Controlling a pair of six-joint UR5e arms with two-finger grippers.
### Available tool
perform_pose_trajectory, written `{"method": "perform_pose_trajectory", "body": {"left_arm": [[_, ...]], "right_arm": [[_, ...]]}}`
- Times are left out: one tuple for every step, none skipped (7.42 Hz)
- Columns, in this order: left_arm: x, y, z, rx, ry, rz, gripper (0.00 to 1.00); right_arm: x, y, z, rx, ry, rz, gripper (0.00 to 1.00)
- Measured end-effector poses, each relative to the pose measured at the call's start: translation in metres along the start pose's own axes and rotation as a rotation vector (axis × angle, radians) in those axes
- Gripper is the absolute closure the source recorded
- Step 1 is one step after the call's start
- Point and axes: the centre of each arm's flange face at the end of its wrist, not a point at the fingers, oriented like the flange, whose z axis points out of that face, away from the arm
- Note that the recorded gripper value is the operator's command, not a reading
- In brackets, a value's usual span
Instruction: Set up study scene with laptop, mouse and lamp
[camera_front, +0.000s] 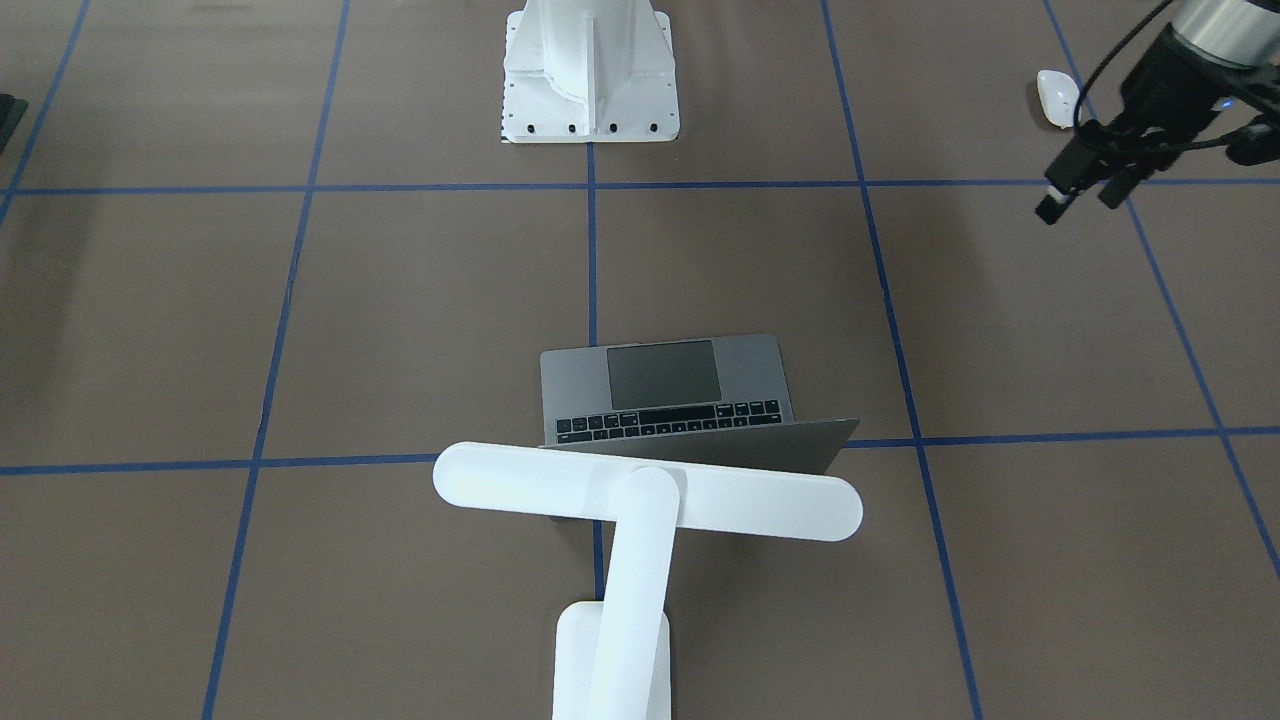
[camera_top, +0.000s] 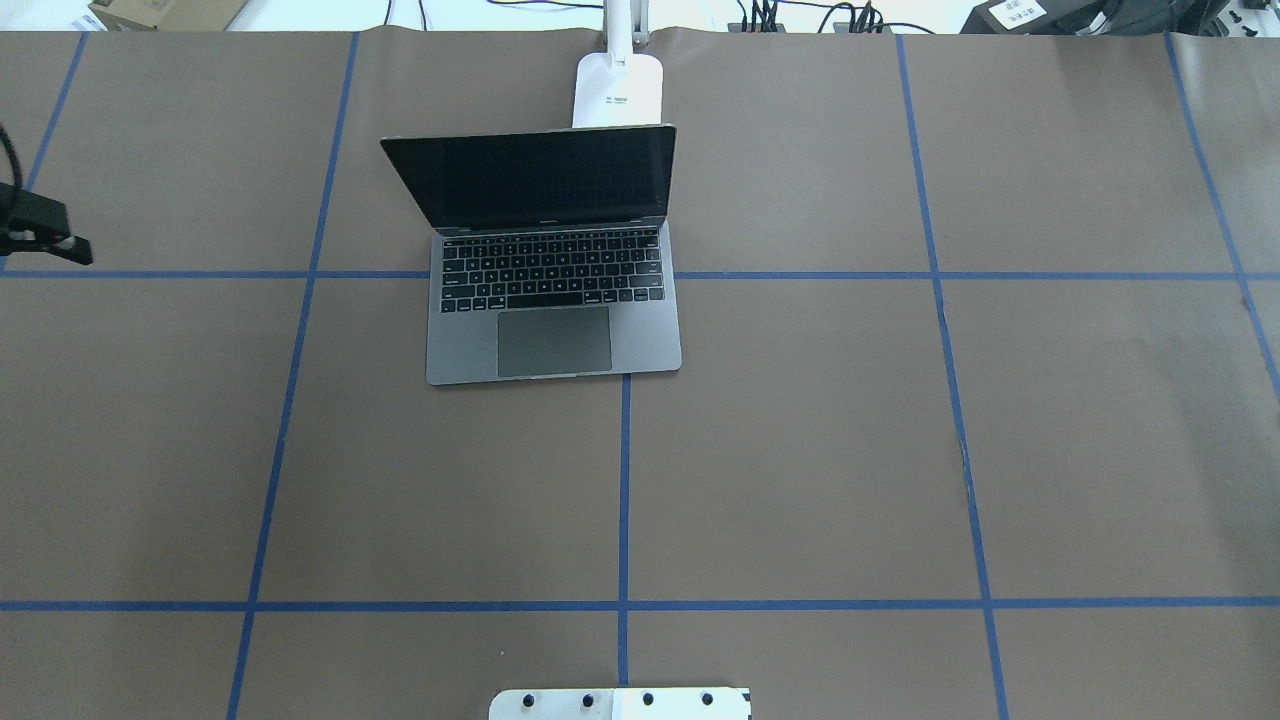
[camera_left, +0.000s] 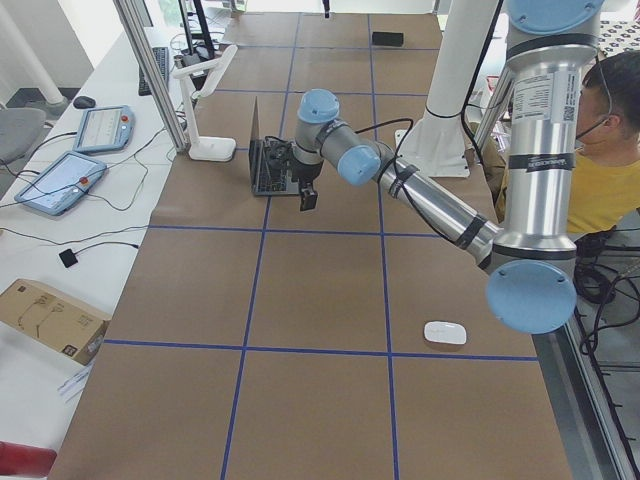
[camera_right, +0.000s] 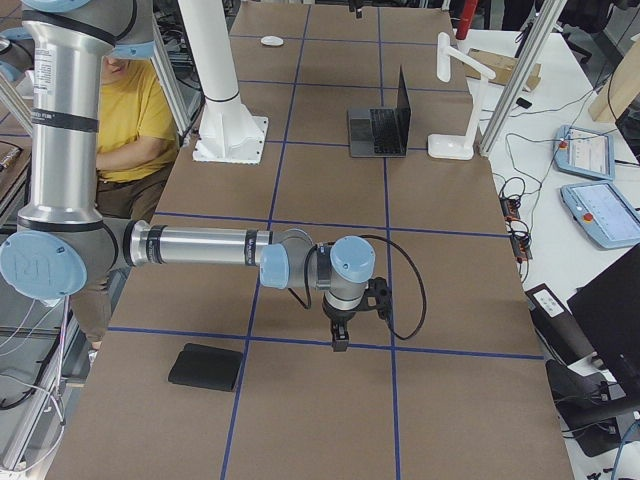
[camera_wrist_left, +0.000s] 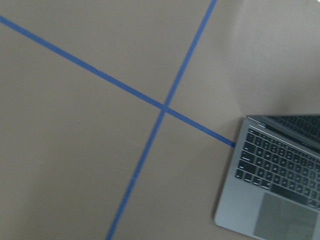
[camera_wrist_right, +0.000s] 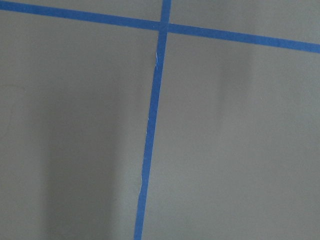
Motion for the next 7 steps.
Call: {"method": "perform_pose_trajectory", "body": {"left_arm": [[-0.062, -0.015, -0.008, 0.01, -0.044, 0.117, 0.0], [-0.124, -0.03, -0.014, 0.004, -0.064, 0.213, 0.0], [-0.187, -0.045, -0.017, -0.011, -0.057, 0.274, 0.0], [-0.238, -0.052, -0.017, -0.02, -0.04, 0.295, 0.0], [-0.272, -0.053, -0.017, -0.025, -0.031, 0.294, 0.0], [-0.292, -0.05, -0.015, -0.029, -0.029, 0.282, 0.0], [-0.303, -0.045, -0.014, -0.033, -0.029, 0.27, 0.0]], "right_arm": [[-0.006, -0.001, -0.005, 0.011, -0.012, -0.007, 0.0], [-0.007, -0.001, -0.006, 0.013, -0.016, -0.006, 0.0], [-0.005, 0.002, -0.004, 0.009, -0.014, 0.001, 0.0], [0.001, 0.006, 0.001, -0.003, -0.012, 0.011, 0.0], [0.012, 0.011, 0.007, -0.014, -0.011, 0.029, 0.0], [0.029, 0.02, 0.007, -0.01, -0.017, 0.067, 0.0], [0.053, 0.029, 0.004, 0.001, -0.026, 0.126, 0.0]]}}
